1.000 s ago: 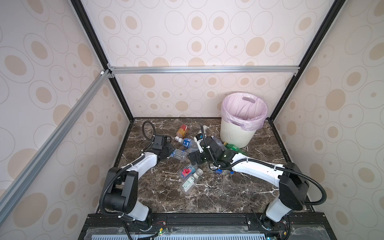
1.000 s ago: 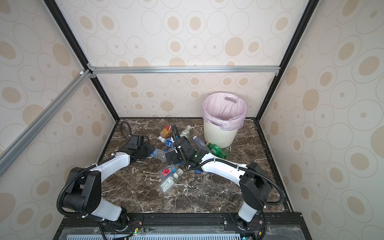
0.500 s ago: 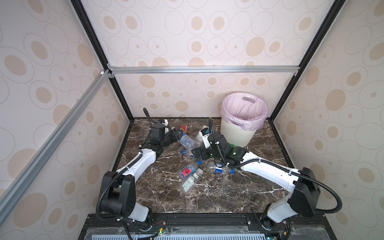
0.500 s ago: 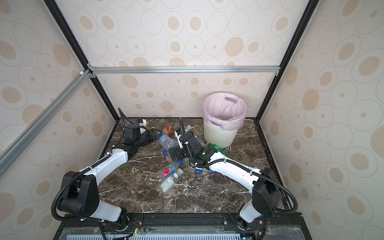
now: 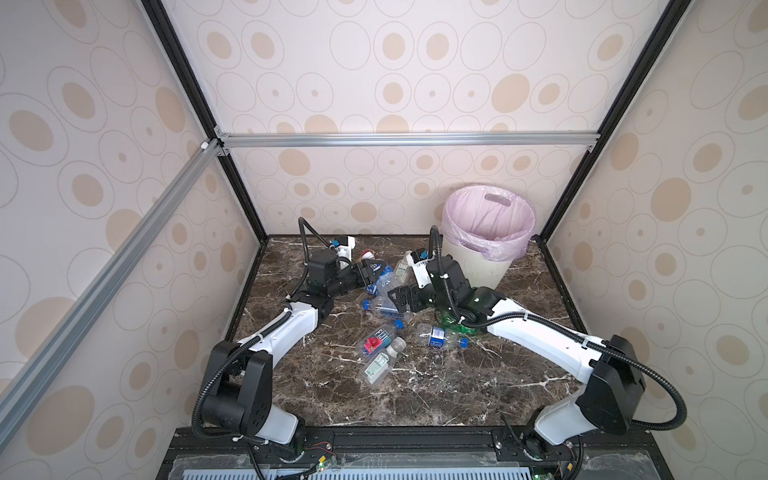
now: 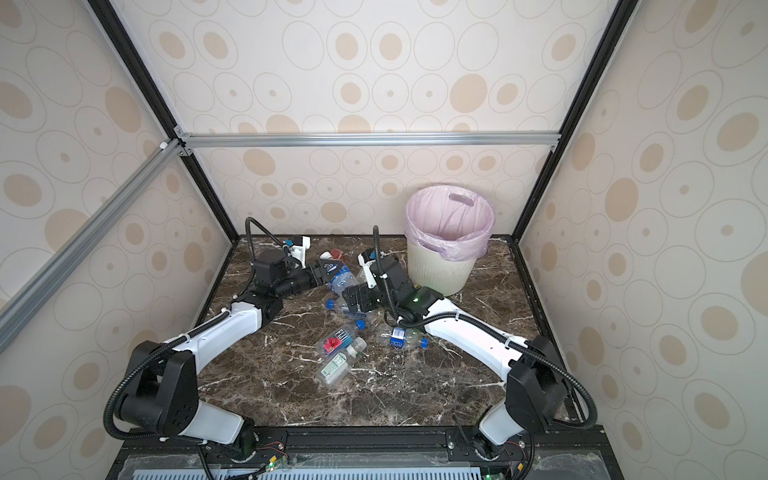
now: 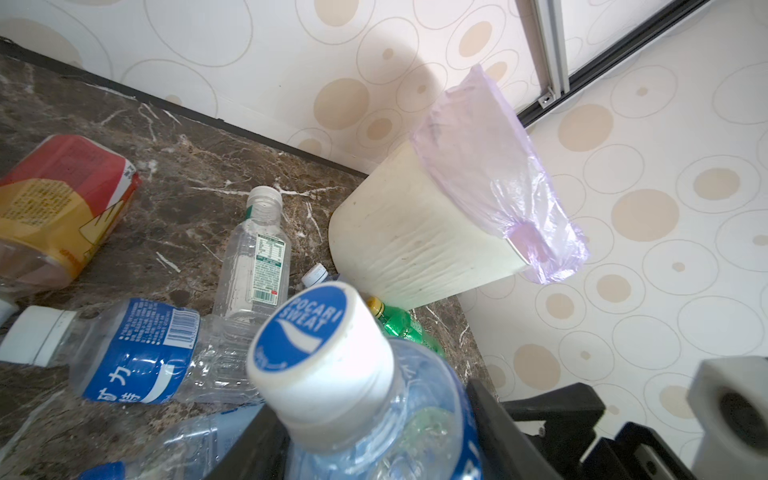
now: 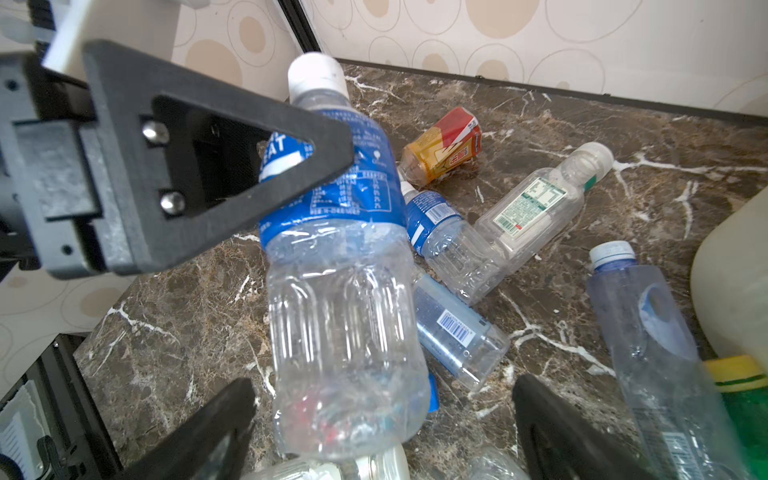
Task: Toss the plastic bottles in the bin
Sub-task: 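Grasp the Pocari Sweat bottle cap end with the left gripper and lift it, then close the right gripper on the Pocari Sweat bottle held by the left gripper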
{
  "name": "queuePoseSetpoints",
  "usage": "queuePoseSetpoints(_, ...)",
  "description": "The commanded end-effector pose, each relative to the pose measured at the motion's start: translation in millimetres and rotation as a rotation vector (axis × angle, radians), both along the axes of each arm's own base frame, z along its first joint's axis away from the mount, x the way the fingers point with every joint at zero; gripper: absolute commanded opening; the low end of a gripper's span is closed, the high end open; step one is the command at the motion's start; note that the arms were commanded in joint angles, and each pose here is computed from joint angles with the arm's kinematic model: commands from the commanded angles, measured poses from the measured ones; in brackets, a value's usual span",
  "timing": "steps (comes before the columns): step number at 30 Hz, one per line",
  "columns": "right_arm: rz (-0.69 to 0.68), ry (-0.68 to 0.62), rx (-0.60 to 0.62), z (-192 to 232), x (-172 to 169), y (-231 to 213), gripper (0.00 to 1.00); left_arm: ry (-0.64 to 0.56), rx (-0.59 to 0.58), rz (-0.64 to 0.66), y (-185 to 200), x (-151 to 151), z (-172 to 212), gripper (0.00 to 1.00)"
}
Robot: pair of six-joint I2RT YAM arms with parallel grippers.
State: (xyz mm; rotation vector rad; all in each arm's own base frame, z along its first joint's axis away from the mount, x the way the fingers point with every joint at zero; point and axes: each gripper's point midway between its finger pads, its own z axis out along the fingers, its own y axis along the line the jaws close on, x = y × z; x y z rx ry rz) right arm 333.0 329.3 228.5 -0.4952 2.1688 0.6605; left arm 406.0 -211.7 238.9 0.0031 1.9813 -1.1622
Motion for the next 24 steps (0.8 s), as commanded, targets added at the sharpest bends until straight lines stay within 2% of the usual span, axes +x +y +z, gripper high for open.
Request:
queuePoseSetpoints(1, 0.027, 0.021, 0.049, 0, 2, 17, 1.00, -0.087, -0.059, -0.053, -6, -7, 29, 0.56)
queuePoseSetpoints(7, 0.033, 0.033, 0.060, -4, 9, 25, 0.91, -0.099, -0.083, -0.072, -9, -11, 33, 0.57)
queuePoseSetpoints(16, 0.041, 0.035, 0.081, 2, 8, 29, 0.66, -0.076, -0.087, -0.069, -9, -9, 28, 0.60)
queuePoseSetpoints(24, 0.036, 0.044, 0.089, 2, 6, 27, 0.56, -0.061, -0.075, -0.044, -4, -6, 23, 0.70)
